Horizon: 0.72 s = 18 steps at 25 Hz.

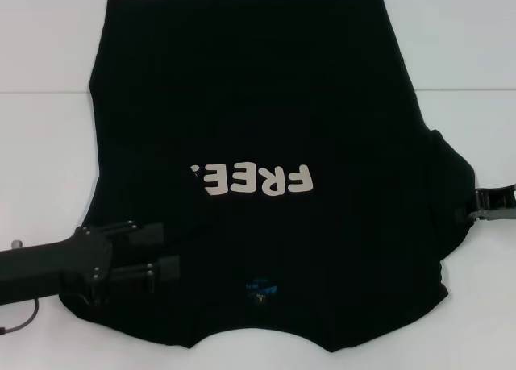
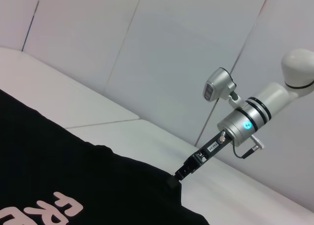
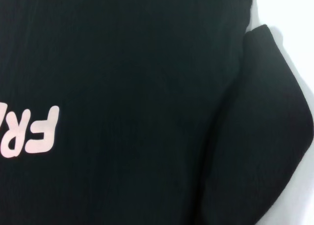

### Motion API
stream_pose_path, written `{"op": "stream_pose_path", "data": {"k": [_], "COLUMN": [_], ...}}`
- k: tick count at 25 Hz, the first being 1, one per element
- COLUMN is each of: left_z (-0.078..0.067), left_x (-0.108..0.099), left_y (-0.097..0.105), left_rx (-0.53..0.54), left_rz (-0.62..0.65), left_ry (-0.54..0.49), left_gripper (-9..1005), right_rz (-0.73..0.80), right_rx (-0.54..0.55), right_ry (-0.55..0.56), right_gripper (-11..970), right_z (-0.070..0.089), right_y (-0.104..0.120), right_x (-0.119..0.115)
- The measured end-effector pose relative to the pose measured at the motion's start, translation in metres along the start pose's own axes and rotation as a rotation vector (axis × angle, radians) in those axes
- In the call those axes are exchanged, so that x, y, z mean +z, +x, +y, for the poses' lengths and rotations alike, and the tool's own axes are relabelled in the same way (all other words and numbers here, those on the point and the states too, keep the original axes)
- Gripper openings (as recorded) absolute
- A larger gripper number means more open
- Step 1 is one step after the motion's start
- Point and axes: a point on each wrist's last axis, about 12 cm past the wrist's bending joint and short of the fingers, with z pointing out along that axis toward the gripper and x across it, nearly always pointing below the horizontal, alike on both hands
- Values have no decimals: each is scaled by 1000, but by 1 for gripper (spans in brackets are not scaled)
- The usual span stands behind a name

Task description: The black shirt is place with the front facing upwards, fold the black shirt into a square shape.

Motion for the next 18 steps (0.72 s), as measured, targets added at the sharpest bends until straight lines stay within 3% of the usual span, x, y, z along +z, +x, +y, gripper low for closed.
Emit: {"op": "stream_pose_path", "data": {"k": [2, 7, 12, 18], "left_z": [0, 1, 2, 2], "left_x": [-1, 0, 0, 1], "left_y": [0, -1, -1, -2], "left_rx": [1, 0, 0, 0], "left_rz": [0, -1, 2, 5], "left_ry": [-2, -3, -10, -11], "left_gripper": [752, 752, 752, 752], "right_rz": [-2, -25, -78, -126], "right_rx": [-2, 5, 24, 10], "right_ry": [-1, 15, 34, 8], "right_gripper": [52, 22, 22, 22], "right_z": [-1, -10, -23, -28], "right_y": [0, 0, 0, -1], "right_x": [-1, -11, -26, -36]}}
